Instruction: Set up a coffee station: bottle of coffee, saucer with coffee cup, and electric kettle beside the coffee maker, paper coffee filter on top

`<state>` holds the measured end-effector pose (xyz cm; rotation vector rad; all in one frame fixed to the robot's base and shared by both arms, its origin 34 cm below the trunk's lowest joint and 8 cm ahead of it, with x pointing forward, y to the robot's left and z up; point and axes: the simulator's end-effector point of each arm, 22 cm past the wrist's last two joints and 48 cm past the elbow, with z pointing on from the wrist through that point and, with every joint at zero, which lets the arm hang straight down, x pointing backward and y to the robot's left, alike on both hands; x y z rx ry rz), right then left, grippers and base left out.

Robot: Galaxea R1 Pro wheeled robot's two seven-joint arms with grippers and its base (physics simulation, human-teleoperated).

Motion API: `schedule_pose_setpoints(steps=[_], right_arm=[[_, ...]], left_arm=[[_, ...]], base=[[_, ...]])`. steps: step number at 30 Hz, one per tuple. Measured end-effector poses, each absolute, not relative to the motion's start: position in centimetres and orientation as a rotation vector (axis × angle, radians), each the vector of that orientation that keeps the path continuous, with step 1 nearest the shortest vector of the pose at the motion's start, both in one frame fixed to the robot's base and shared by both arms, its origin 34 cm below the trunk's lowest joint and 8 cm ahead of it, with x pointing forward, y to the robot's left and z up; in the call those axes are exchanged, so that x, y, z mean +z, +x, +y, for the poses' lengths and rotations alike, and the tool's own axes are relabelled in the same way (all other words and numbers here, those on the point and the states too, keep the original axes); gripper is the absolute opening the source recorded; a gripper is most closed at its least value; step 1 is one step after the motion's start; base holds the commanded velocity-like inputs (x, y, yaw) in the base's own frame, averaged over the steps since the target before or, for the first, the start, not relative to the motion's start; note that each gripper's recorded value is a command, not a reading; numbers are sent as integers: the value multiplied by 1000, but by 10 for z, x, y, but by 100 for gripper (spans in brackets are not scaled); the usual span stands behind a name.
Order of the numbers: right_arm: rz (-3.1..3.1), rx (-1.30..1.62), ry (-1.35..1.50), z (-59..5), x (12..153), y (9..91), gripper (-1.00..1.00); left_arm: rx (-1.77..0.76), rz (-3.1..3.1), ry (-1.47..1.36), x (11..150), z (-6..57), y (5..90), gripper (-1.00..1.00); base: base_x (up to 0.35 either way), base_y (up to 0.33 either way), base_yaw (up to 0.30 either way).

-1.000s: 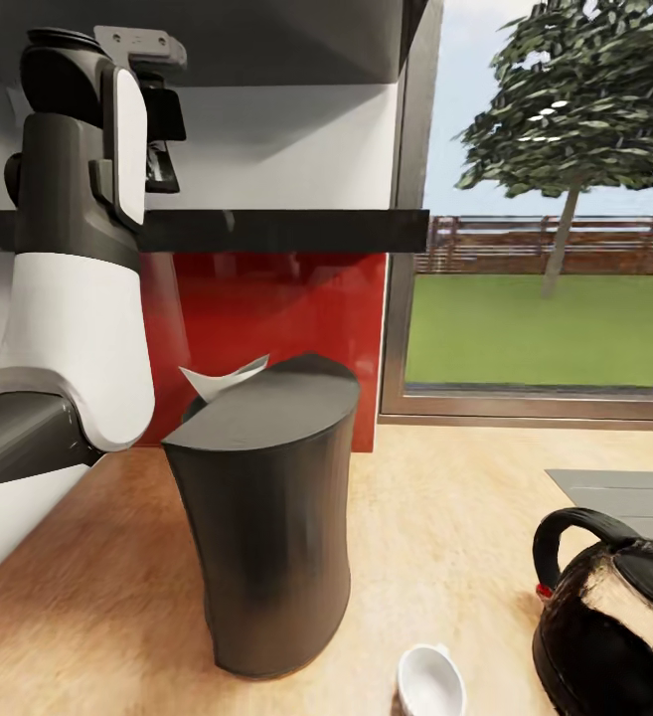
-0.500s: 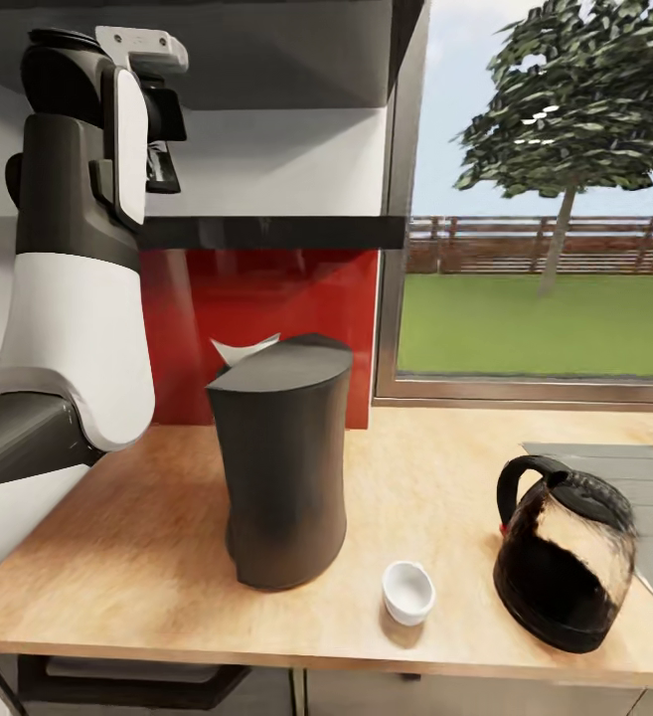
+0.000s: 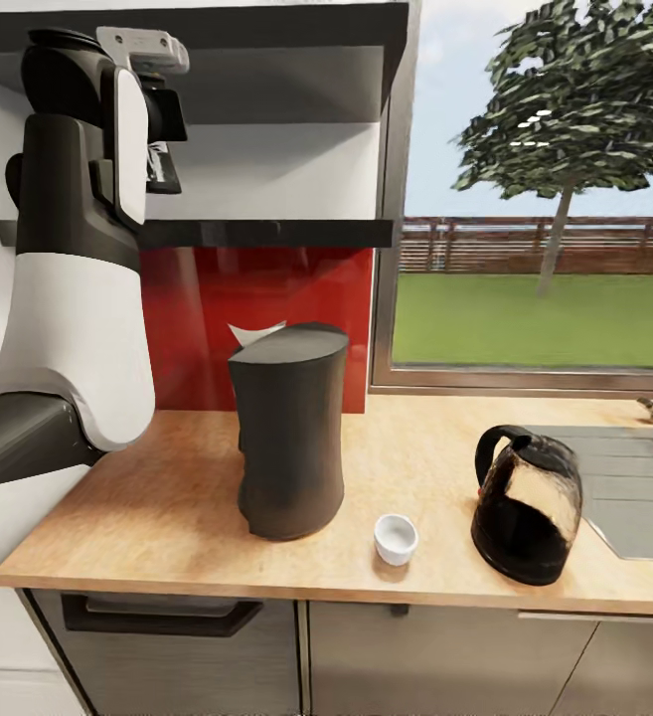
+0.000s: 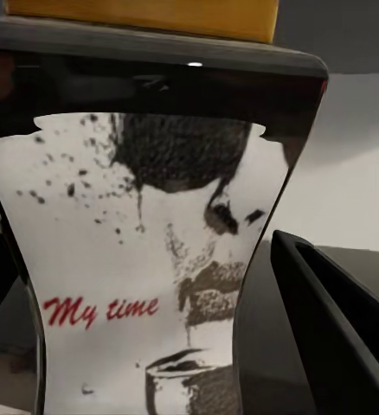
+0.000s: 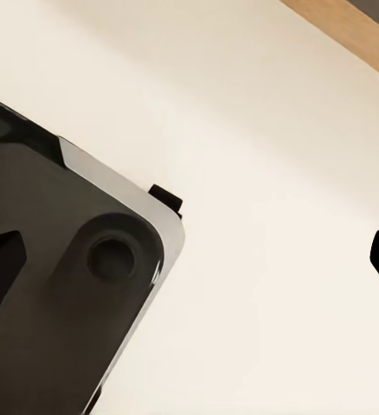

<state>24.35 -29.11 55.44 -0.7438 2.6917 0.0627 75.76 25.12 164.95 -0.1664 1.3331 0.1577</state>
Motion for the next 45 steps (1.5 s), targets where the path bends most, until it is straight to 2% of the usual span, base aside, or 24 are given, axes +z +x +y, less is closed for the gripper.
schedule_pose_setpoints(steps=[18,37,45], right_arm=[[2692,58,-739,-292,554,244,100],[2692,59,-740,-292,555,244,100],[2691,60,-742,-292,554,244,100]], left_arm=[[157,1336,-166,1648,251,759,-100],[137,1241,-192,1668,258,729,-100],[128,1254,-212,1633,266,726,-100]], base=[[-303,0,0],[-16,0,0],[0,0,0]])
